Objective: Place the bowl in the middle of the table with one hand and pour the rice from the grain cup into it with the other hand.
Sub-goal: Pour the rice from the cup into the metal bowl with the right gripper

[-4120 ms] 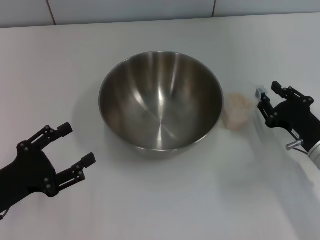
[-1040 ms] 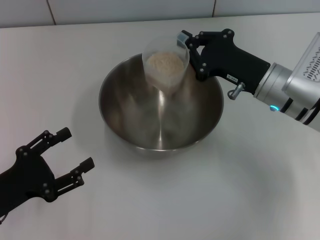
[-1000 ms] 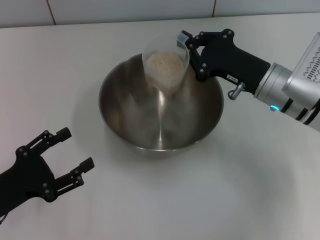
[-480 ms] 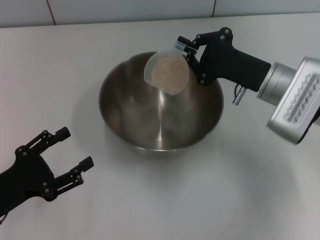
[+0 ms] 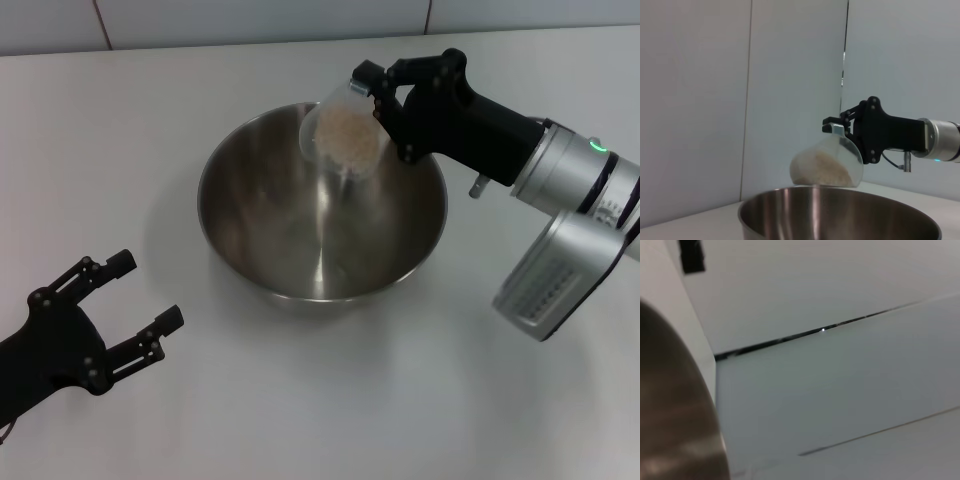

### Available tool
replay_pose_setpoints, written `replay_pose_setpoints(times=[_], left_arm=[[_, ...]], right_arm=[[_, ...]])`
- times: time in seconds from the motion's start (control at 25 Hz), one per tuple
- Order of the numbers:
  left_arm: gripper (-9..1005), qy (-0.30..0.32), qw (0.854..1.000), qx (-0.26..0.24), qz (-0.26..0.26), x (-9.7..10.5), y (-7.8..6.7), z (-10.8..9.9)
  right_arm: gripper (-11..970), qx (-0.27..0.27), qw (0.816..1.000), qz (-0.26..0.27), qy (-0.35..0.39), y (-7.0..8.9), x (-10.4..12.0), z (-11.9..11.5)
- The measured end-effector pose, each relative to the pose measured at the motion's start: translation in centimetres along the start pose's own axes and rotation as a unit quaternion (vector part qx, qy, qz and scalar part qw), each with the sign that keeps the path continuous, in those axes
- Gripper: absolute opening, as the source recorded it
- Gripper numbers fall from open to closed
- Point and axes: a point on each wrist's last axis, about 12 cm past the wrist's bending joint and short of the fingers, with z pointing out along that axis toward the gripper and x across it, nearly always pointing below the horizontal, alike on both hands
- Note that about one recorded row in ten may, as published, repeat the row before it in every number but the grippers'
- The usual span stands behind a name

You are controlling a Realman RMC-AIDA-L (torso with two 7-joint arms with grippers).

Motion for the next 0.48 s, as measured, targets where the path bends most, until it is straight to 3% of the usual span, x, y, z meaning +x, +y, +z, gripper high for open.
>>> replay_pose_setpoints(times=[0.2,0.48], left_arm=[[844,0.002,1.0,-0.004,-0.005,0.09,0.02,0.05],[844,0.003,1.0,-0.003,-0.004,0.12,-0.02,0.36]], right_arm=[[6,0.015,0.996,-0.083,-0.006,-0.13,-0.45,0.26],[6,0.015,0.987,-0.158,-0.013,0.11,-0.86,0.47]])
